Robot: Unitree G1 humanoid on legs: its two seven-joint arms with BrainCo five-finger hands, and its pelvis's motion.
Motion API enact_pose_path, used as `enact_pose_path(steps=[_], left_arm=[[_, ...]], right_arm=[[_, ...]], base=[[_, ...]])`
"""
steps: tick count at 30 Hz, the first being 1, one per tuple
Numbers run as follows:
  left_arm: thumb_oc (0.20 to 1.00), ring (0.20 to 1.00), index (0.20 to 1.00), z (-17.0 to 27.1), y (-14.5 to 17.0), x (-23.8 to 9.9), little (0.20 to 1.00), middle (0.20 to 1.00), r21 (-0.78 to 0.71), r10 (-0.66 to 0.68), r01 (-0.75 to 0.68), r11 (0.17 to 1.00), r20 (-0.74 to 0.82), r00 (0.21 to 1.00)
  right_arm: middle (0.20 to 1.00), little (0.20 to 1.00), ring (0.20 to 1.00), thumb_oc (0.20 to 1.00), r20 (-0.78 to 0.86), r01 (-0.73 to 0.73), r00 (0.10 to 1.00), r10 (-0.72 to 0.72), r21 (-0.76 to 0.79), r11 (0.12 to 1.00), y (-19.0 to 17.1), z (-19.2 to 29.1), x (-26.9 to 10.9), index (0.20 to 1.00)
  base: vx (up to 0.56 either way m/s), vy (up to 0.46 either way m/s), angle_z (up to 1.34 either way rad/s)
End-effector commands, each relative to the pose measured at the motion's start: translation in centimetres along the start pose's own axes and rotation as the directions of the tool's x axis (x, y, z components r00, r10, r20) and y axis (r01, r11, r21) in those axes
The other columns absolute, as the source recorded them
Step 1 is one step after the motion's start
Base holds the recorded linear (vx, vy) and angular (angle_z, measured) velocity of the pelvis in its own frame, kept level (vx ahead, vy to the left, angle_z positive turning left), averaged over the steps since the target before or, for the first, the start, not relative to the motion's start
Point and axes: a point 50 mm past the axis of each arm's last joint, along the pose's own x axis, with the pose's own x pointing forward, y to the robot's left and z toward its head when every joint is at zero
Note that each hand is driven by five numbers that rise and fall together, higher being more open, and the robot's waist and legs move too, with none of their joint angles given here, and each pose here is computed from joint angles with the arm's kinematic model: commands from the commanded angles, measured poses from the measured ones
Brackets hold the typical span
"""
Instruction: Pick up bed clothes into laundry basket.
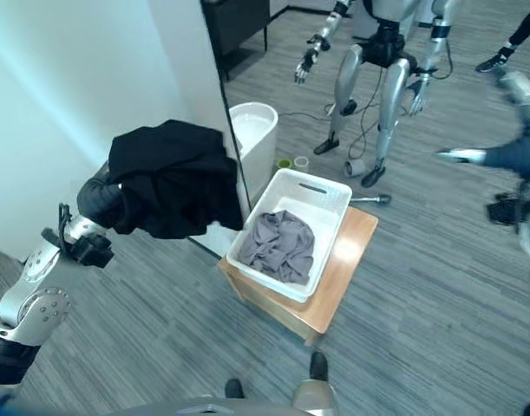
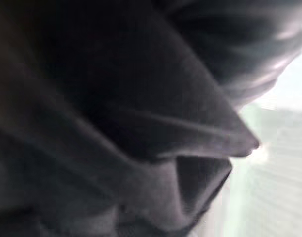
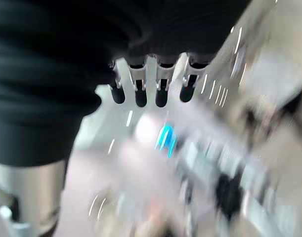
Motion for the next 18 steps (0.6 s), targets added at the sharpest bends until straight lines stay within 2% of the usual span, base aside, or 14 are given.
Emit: enact_pose_path(steps=[1,4,6,9,11,12,13,14,16,17,18], left_arm=[[0.2,0.2,0.2,2.6,-0.4,3.2,0.2,0.2,0.083,-0.07,0.06,0.995,0.124,0.99],[0.2,0.2,0.2,3.2,1.4,4.3,0.2,0.2,0.146,-0.007,-0.012,0.989,0.127,0.992],[0.2,0.2,0.2,4.1,2.8,5.1,0.2,0.2,0.247,0.035,-0.064,0.967,0.119,0.992],[0.2,0.2,0.2,5.2,5.1,5.7,0.2,0.2,0.417,0.113,-0.135,0.899,0.078,0.991],[0.2,0.2,0.2,5.5,6.3,6.0,0.2,0.2,0.47,0.166,-0.176,0.865,0.062,0.984],[0.2,0.2,0.2,5.8,6.8,6.1,0.2,0.2,0.542,0.182,-0.179,0.821,0.048,0.982],[0.2,0.2,0.2,5.5,7.6,6.4,0.2,0.2,0.561,0.236,-0.214,0.8,0.033,0.971],[0.2,0.2,0.2,5.6,7.6,6.6,0.2,0.2,0.58,0.23,-0.202,0.79,0.026,0.973],[0.2,0.2,0.2,5.8,8.4,7.2,0.2,0.2,0.674,0.279,-0.216,0.706,0.016,0.96],[0.2,0.2,0.2,6.0,8.7,8.1,0.2,0.2,0.776,0.294,-0.187,0.603,0.003,0.956],[0.2,0.2,0.2,5.4,9.1,8.6,0.2,0.2,0.796,0.334,-0.198,0.571,-0.005,0.943]], right_arm=[[1.0,1.0,1.0,1.0,0.11,0.144,0.98,-0.167,0.196,0.97,-0.1,1.7,-0.1,1.0],[1.0,1.0,1.0,1.0,0.137,0.172,0.968,-0.211,0.255,0.952,0.3,2.4,-0.7,1.0],[1.0,1.0,1.0,1.0,0.14,0.174,0.965,-0.223,0.297,0.939,0.5,2.6,-1.4,1.0],[1.0,1.0,1.0,1.0,0.145,0.155,0.967,-0.208,0.307,0.939,0.7,2.8,-1.9,1.0],[1.0,1.0,1.0,1.0,0.127,0.154,0.97,-0.205,0.326,0.933,0.8,2.5,-2.3,1.0],[1.0,1.0,1.0,1.0,0.118,0.157,0.972,-0.205,0.328,0.932,0.8,2.3,-2.4,1.0],[1.0,1.0,1.0,1.0,0.11,0.157,0.973,-0.203,0.329,0.931,1.0,2.2,-2.7,1.0],[1.0,1.0,1.0,1.0,0.101,0.155,0.975,-0.198,0.33,0.931,1.0,2.1,-2.9,1.0],[1.0,1.0,1.0,1.0,0.094,0.158,0.975,-0.199,0.332,0.93,0.9,2.0,-3.4,1.0],[1.0,1.0,1.0,1.0,0.088,0.164,0.976,-0.2,0.315,0.935,0.6,1.9,-3.8,1.0],[1.0,1.0,1.0,1.0,0.111,0.183,0.968,-0.223,0.289,0.939,0.0,2.4,-3.7,1.0]], base=[[0.04,0.006,-0.21],[0.04,0.012,-0.22],[0.02,0.011,-0.14],[0.01,0.016,-0.3],[0.0,0.015,-0.19],[-0.01,0.013,-0.18],[-0.01,0.014,-0.18],[-0.01,0.013,-0.23],[-0.02,0.017,-0.23],[-0.06,0.016,-0.19],[-0.04,0.018,-0.19]])
